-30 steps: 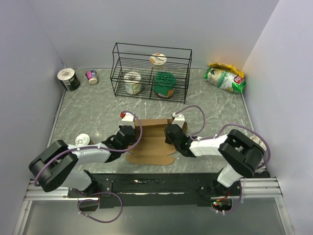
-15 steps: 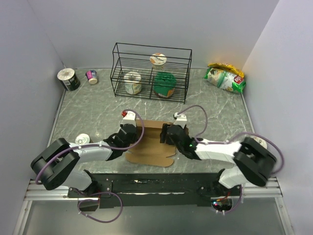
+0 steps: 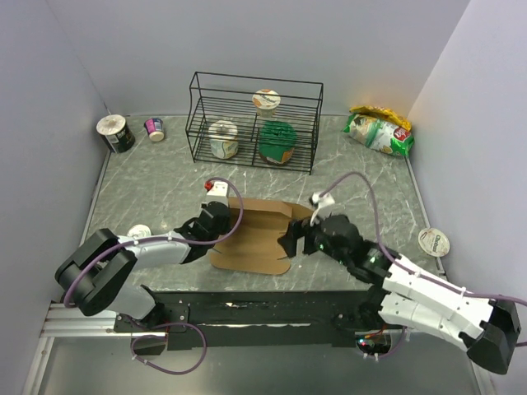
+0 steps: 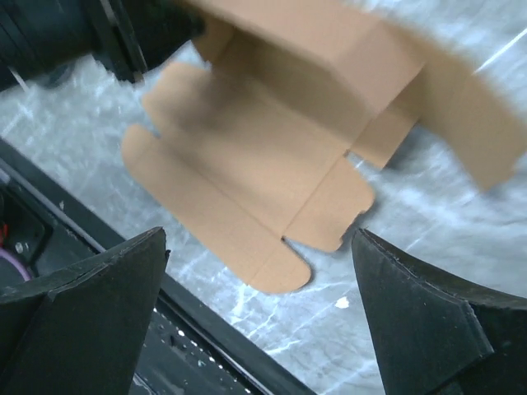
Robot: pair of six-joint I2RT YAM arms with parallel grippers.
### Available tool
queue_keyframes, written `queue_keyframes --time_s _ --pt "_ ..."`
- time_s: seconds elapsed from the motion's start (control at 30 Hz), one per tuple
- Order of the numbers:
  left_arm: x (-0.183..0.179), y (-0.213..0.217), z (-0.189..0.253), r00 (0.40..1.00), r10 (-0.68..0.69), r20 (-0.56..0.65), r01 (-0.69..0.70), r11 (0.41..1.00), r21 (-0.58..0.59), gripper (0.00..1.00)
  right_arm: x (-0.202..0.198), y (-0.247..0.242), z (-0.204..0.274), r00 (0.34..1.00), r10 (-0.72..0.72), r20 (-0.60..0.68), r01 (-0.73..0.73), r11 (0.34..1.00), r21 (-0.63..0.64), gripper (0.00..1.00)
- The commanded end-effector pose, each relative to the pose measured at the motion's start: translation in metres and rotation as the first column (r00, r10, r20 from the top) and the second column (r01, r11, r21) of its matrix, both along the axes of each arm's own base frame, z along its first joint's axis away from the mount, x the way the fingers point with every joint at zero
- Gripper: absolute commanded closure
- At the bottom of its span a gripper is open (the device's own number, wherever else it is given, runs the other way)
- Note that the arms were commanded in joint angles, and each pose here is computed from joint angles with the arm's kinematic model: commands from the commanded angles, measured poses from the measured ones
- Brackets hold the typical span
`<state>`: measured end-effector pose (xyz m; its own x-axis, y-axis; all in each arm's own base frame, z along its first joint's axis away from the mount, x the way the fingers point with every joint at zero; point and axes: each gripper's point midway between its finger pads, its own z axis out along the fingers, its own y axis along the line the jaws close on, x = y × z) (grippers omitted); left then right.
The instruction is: Fold the paper box
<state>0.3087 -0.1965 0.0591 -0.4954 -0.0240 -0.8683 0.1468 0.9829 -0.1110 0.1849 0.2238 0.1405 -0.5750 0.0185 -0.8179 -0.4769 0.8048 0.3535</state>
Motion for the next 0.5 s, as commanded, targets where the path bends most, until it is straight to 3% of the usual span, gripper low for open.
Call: queue_keyframes --time_s 0.0,0.07,0.27,0.47 --pt "-0.005 -0.002 -0.012 0.998 -0.038 -0.051 0.04 0.999 0.03 0.94 0.04 -0.026 0.041 0.995 -0.1 0.017 0.101 0.993 -0.067 0.0" --pt "-0.005 -0.002 -0.013 0.998 -0.041 -0.055 0.042 0.999 0.031 0.94 0.051 -0.021 0.046 0.997 -0.067 -0.031 0.067 0.998 -0.017 0.0" --pt "-0.006 -0.003 -0.013 0.997 -0.045 -0.058 0.047 0.999 0.027 0.94 0.114 -0.024 0.024 0.991 -0.12 -0.066 0.117 0.992 -0.047 0.0" --pt "-0.006 -0.005 -0.015 0.997 -0.051 -0.064 0.053 0.998 0.027 0.94 0.119 -0.015 -0.012 0.978 -0.095 -0.187 0.097 0.995 -0.002 0.0"
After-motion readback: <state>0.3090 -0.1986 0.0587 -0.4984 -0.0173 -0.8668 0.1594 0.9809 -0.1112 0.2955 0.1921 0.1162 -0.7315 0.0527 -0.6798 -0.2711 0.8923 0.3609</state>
